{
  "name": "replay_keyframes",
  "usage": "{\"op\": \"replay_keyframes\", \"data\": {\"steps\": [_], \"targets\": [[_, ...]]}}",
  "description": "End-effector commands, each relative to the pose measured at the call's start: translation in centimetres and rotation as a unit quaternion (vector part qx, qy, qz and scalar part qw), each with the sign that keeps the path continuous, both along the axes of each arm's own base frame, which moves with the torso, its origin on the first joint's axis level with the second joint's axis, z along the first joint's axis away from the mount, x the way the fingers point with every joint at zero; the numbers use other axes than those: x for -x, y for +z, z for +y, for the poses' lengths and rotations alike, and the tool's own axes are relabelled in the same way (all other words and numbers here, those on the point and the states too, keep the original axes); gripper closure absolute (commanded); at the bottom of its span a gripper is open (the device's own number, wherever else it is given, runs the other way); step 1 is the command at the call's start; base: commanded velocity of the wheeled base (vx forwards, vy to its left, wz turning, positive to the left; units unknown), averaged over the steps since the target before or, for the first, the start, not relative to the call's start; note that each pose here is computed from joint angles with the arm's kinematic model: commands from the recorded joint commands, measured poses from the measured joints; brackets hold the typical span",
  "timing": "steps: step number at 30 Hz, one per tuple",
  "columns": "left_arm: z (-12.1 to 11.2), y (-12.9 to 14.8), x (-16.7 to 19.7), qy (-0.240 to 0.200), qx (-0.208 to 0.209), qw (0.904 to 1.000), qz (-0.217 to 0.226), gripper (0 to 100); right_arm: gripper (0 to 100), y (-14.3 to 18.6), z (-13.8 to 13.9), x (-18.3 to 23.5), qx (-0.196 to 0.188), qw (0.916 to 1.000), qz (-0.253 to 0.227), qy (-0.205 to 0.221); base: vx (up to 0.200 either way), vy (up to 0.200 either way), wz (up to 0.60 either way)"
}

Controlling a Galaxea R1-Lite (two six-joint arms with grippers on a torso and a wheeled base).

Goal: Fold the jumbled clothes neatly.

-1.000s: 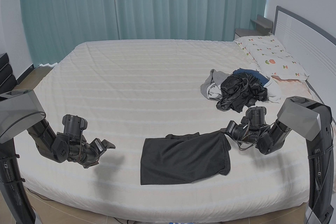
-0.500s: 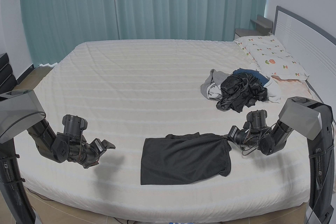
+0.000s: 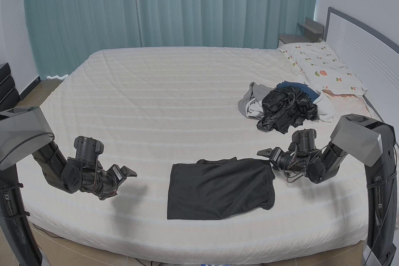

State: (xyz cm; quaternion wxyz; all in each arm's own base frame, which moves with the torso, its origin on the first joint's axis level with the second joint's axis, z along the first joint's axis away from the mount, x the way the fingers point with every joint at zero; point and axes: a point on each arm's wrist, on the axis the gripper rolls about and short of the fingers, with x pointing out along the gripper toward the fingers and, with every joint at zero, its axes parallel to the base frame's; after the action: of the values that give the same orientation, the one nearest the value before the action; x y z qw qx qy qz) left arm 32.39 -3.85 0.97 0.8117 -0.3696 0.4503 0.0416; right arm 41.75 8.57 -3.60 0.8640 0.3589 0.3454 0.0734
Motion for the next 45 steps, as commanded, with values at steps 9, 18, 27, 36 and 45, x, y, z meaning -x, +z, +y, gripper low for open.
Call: {"op": "replay_keyframes", "data": {"steps": [9,18,27,36,45], "targets": [[0.0,0.0,0.0,0.0,0.0,1.0,0.0,0,0,-0.3,1.9,-2.0,-0.017,0.9995,-0.02,0.015,0.0,0.0,0.0],[0.0,0.0,0.0,0.0,0.0,1.0,0.0,0,100,-0.4,2.3,-2.1,-0.023,0.9996,-0.001,0.017,0.0,0.0,0.0],[0.0,0.0,0.0,0.0,0.0,1.0,0.0,0,100,0.5,0.9,-2.8,-0.046,0.9983,-0.014,-0.034,0.0,0.0,0.0],[0.0,0.0,-0.1,0.001,0.001,1.0,0.001,0,100,0.5,0.1,-3.1,-0.052,0.9965,-0.017,-0.063,0.0,0.0,0.0],[0.0,0.0,0.0,0.001,0.001,1.0,0.0,0,0,2.1,-1.0,-1.8,-0.039,0.9962,-0.028,-0.073,0.0,0.0,0.0]]}}
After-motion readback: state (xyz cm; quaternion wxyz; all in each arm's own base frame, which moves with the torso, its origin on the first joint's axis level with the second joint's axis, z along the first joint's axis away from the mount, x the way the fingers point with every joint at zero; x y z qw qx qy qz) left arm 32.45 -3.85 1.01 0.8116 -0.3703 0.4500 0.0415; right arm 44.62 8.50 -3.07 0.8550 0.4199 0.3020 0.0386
